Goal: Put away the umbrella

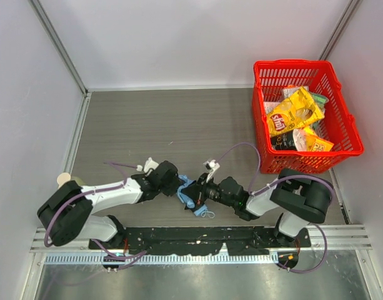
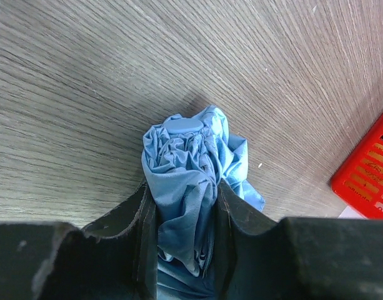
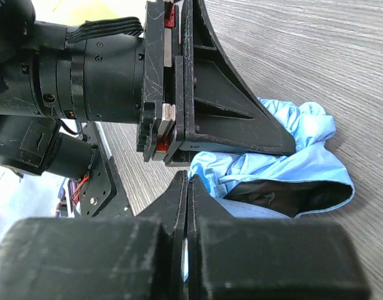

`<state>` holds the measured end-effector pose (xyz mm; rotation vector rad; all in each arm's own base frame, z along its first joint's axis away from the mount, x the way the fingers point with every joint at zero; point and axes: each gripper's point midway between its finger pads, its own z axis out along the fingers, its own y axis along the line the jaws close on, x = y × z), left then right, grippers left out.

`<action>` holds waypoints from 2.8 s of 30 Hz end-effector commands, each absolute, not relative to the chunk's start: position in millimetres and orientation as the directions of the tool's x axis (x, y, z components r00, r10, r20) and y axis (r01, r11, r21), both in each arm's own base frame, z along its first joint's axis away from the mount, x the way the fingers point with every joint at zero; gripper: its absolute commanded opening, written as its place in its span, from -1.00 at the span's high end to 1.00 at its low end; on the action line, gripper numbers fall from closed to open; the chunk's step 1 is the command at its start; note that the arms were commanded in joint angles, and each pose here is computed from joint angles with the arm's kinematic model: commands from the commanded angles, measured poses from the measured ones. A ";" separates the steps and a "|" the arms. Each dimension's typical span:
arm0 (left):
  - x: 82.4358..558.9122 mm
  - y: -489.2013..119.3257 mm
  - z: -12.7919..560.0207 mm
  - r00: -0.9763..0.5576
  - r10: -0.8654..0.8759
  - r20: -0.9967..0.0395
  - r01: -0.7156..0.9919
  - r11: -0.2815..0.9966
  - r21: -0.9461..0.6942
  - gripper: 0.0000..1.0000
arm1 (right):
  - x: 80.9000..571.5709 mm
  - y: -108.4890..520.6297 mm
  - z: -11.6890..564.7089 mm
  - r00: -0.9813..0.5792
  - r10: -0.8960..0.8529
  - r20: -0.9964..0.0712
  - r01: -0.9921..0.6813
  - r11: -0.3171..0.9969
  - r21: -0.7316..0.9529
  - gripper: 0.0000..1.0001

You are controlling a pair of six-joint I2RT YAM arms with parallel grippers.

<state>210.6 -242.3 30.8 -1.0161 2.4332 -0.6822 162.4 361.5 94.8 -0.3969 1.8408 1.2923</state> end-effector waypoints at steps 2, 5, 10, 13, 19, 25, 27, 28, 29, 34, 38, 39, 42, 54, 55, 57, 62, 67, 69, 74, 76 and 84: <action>158.8 -201.8 -20.3 -0.710 -0.687 -0.158 -0.608 0.710 -0.355 1.00 | 135.8 398.0 174.7 -0.536 0.324 -0.780 -0.791 0.131 0.598 0.98; 157.9 -206.5 -19.4 -0.711 -0.689 -0.138 -0.609 0.702 -0.368 1.00 | 138.6 403.5 152.0 -0.522 0.275 -0.807 -0.796 0.183 0.577 0.99; 156.4 -203.5 -17.2 -0.708 -0.692 -0.141 -0.611 0.700 -0.369 1.00 | 136.2 396.1 93.2 -0.530 0.154 -0.834 -0.779 0.300 0.551 0.99; 157.4 -201.5 -13.5 -0.703 -0.696 -0.149 -0.611 0.698 -0.374 1.00 | 137.2 385.3 59.6 -0.553 0.090 -0.828 -0.741 0.401 0.539 0.98; 158.5 -200.3 -9.8 -0.699 -0.698 -0.153 -0.610 0.695 -0.381 1.00 | 134.4 368.7 18.9 -0.628 -0.023 -0.778 -0.658 0.549 0.515 0.68; 158.8 -200.6 -10.1 -0.703 -0.693 -0.156 -0.607 0.700 -0.376 1.00 | 123.6 355.7 -5.4 -0.685 -0.166 -0.709 -0.625 0.635 0.455 0.57; 158.8 -201.7 -10.5 -0.704 -0.694 -0.154 -0.606 0.699 -0.379 1.00 | 123.0 352.6 -0.3 -0.650 -0.188 -0.736 -0.640 0.657 0.398 0.56; 158.8 -201.1 -11.0 -0.702 -0.695 -0.153 -0.609 0.698 -0.377 1.00 | 117.0 349.3 -2.7 -0.637 -0.231 -0.736 -0.656 0.665 0.358 0.55; 158.7 -201.4 -11.1 -0.701 -0.696 -0.151 -0.610 0.696 -0.379 1.00 | 116.3 347.5 -2.4 -0.644 -0.244 -0.726 -0.648 0.678 0.347 0.52; 161.8 -199.5 -7.3 -0.700 -0.693 -0.173 -0.600 0.701 -0.384 1.00 | 115.1 350.9 11.6 -0.664 -0.258 -0.702 -0.636 0.688 0.350 0.48; 173.1 -189.2 6.2 -0.696 -0.666 -0.269 -0.564 0.738 -0.370 1.00 | 106.0 366.5 113.9 -0.620 -0.126 -0.774 -0.693 0.551 0.466 0.40; 176.5 -184.5 12.8 -0.700 -0.645 -0.308 -0.541 0.760 -0.361 1.00 | 107.4 362.2 135.6 -0.601 -0.095 -0.793 -0.701 0.539 0.466 0.35; 197.3 -180.8 31.3 -0.708 -0.572 -0.414 -0.449 0.817 -0.362 1.00 | 122.2 332.4 212.6 -0.491 0.027 -0.871 -0.715 0.558 0.421 0.27; 321.5 -199.4 83.2 -0.798 -0.242 -0.552 -0.127 0.963 -0.239 1.00 | 137.7 234.1 287.2 -0.393 0.044 -0.918 -0.612 0.733 0.297 0.24; 337.5 -203.7 79.9 -0.817 -0.230 -0.528 -0.108 0.962 -0.252 1.00 | 136.8 232.6 288.7 -0.394 0.050 -0.918 -0.612 0.730 0.303 0.24; 365.5 -202.2 72.3 -0.854 -0.219 -0.473 -0.107 0.962 -0.252 1.00 | 136.0 227.0 290.8 -0.399 0.061 -0.915 -0.603 0.734 0.312 0.25; 442.2 -212.7 59.3 -0.893 -0.102 -0.439 0.011 0.969 -0.248 1.00 | 135.6 207.1 300.5 -0.399 0.109 -0.910 -0.569 0.749 0.339 0.25; 504.9 -211.0 59.9 -0.893 -0.052 -0.446 0.072 0.964 -0.256 0.99 | 138.8 190.5 304.9 -0.391 0.121 -0.913 -0.531 0.780 0.331 0.25; 521.1 -203.9 59.5 -0.887 -0.050 -0.459 0.074 0.966 -0.249 0.70 | 140.2 187.6 303.3 -0.389 0.114 -0.914 -0.521 0.791 0.320 0.26; 534.7 -194.4 99.8 -0.849 -0.041 -0.527 0.097 0.968 -0.231 -0.50 | 143.1 189.3 298.6 -0.387 0.095 -0.917 -0.511 0.806 0.299 0.25; 529.8 -191.7 131.3 -0.823 -0.043 -0.567 0.110 0.966 -0.233 -0.77 | 144.1 193.1 298.2 -0.387 0.089 -0.918 -0.513 0.806 0.294 0.25; 448.3 -170.8 275.3 -0.689 -0.119 -0.715 0.157 0.938 -0.308 -0.99 | 154.5 185.3 309.2 -0.370 0.123 -0.921 -0.442 0.848 0.291 0.26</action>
